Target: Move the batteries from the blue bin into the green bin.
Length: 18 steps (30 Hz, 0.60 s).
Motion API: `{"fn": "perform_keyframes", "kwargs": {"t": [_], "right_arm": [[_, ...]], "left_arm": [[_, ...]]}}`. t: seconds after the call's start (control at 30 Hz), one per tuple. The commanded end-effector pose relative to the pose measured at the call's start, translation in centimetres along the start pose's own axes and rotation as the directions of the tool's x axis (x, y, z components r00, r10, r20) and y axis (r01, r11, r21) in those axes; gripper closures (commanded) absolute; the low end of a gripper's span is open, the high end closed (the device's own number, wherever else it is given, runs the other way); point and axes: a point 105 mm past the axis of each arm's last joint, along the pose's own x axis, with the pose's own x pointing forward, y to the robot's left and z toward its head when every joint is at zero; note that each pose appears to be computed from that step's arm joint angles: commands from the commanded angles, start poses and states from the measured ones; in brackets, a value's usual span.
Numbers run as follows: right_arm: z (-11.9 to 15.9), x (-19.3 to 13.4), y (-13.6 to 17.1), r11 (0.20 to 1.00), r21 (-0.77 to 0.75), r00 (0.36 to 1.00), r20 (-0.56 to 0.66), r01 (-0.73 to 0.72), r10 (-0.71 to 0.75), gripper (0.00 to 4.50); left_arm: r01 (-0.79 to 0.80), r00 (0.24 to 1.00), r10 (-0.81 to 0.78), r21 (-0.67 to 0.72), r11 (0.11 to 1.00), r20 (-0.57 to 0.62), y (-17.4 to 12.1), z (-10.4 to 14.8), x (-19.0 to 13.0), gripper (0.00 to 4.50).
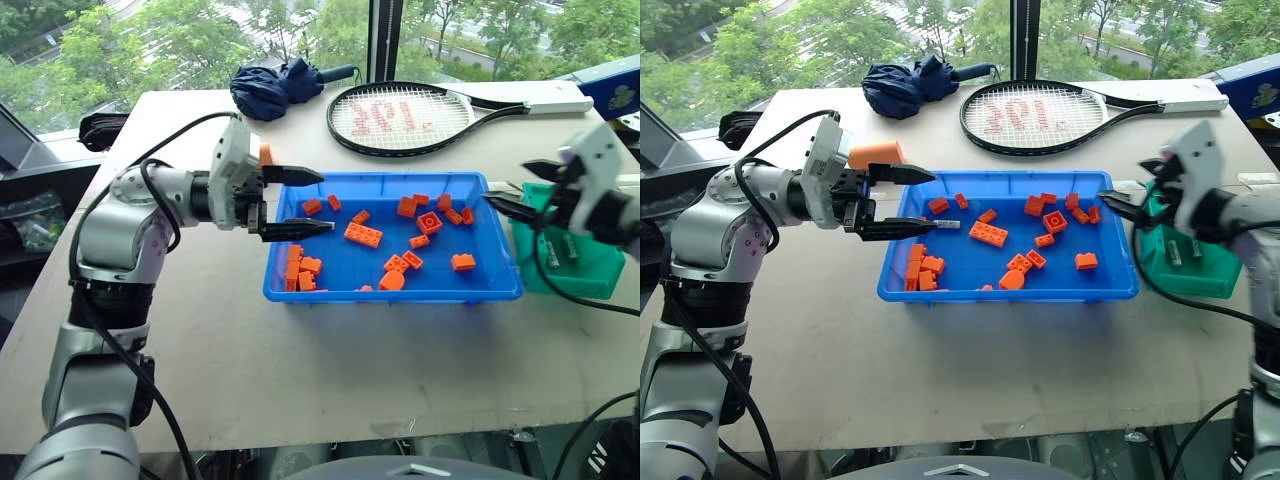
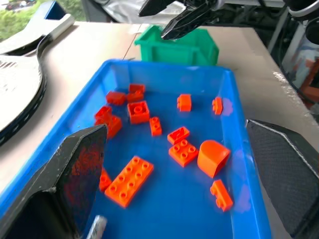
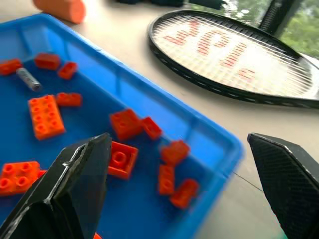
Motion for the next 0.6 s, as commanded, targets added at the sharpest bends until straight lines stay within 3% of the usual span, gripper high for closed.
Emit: {"fn": "perform_keyframes", "kwargs": {"t": [0.03,0.33,0.6], "right_arm": [[1.1,3.3,2.2,0.992,-0.062,0.993,0.04,-0.111,0.113,0.09],[1.4,12.7,9.0,0.918,-0.075,0.921,-0.005,-0.389,0.39,0.09],[0.4,17.3,11.4,0.891,-0.072,0.89,-0.118,-0.449,0.44,0.09]], "left_arm": [[-0.078,0.997,0.079,0.046,0.996,-0.01,0.0,0.9,-2.2,0.0],[-0.272,0.959,0.27,-0.019,0.962,-0.083,-1.7,-1.0,-7.5,0.0],[-0.33,0.941,0.325,-0.043,0.943,-0.094,-2.8,-1.7,-8.7,0.0]]}}
